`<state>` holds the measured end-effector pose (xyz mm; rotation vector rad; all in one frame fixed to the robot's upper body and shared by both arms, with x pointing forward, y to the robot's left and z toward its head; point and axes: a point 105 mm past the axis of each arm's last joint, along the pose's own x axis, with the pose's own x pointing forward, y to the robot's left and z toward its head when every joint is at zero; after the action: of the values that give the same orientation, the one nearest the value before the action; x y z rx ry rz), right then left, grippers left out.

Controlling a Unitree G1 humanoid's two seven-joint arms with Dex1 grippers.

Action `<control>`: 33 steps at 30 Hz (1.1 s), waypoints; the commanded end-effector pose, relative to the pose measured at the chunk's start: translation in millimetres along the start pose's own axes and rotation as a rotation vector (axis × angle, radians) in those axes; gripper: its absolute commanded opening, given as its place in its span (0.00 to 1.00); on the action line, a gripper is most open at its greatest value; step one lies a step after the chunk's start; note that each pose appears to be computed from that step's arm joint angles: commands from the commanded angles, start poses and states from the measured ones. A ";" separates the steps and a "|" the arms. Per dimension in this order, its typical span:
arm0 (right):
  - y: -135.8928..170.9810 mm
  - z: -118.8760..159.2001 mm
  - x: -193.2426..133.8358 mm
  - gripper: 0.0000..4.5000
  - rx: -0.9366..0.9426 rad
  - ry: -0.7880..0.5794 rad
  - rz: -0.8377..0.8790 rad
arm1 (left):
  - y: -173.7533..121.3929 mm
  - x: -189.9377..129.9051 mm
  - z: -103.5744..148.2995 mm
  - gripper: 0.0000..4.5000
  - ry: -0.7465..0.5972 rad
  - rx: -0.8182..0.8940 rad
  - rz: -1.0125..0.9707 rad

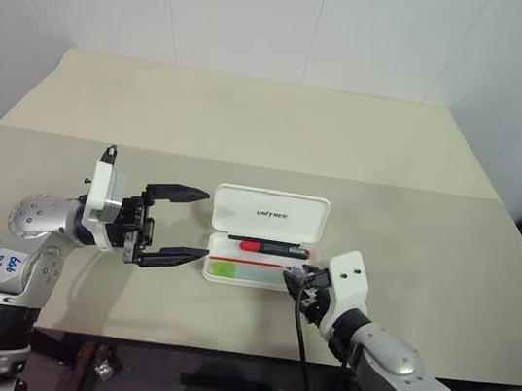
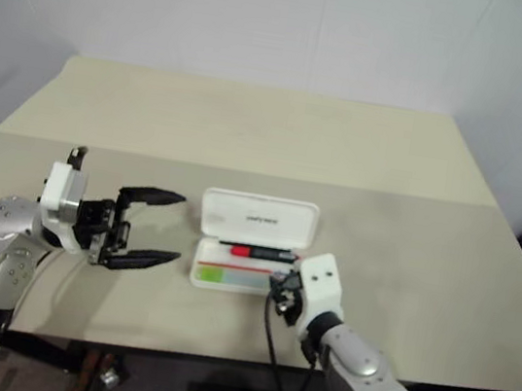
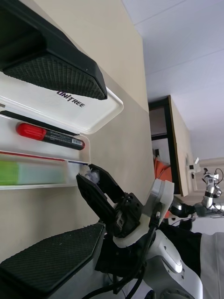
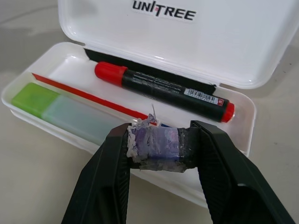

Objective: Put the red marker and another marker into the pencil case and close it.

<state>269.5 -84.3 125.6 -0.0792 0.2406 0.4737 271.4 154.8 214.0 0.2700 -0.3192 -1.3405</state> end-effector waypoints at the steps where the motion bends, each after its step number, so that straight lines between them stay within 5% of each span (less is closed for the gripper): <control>1: -4.2 7.5 0.2 0.37 -0.019 -0.012 -0.044 | -1.4 -1.7 11.8 1.00 -0.012 0.044 0.001; 26: 5.2 3.8 7.0 0.37 0.047 0.035 -0.001 | -11.8 -6.4 10.1 1.00 0.000 0.017 -0.041; 33: 1.4 1.6 7.5 0.89 0.071 0.035 -0.022 | -10.9 -6.7 11.1 1.00 -0.001 0.027 -0.034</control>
<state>274.6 -77.9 116.9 -0.0376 0.3313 0.4460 261.7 158.1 206.1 0.2581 -0.2734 -1.3712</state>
